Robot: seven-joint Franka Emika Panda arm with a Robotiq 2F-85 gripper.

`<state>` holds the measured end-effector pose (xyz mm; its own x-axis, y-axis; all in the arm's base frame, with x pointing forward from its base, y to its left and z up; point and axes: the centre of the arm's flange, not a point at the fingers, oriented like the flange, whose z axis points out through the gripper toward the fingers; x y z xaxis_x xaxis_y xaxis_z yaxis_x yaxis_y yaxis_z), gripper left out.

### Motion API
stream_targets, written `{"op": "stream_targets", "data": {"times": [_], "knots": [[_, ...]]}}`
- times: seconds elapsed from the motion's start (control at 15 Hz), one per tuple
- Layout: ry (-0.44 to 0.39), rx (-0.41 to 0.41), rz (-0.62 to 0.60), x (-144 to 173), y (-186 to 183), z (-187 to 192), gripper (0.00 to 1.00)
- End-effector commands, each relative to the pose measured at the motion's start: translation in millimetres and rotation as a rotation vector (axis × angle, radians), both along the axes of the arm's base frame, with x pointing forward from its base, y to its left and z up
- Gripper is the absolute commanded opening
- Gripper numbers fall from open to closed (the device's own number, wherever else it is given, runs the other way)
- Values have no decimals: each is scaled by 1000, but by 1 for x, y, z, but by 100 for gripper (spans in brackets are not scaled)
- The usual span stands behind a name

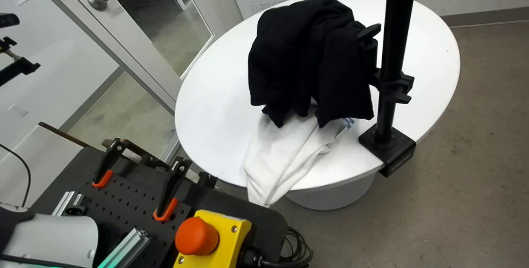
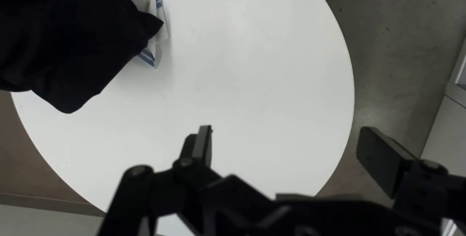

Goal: Remove the black t-shirt from the black stand and place it on the table

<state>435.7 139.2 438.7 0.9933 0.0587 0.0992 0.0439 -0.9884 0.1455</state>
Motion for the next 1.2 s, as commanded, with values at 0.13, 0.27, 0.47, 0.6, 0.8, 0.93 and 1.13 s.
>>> {"op": "stream_targets", "data": {"times": [0.13,0.27,0.47,0.6,0.8,0.93,1.13], "knots": [[-2,37,-93,48,-65,-6,100],[-31,50,-171,63,-92,-9,100],[-63,66,-311,82,-137,-21,100],[-62,57,-395,93,-167,-31,100],[-62,54,-550,107,-212,-42,100],[-65,43,-641,113,-240,-50,100],[-22,4,-682,120,-277,-65,100]]}}
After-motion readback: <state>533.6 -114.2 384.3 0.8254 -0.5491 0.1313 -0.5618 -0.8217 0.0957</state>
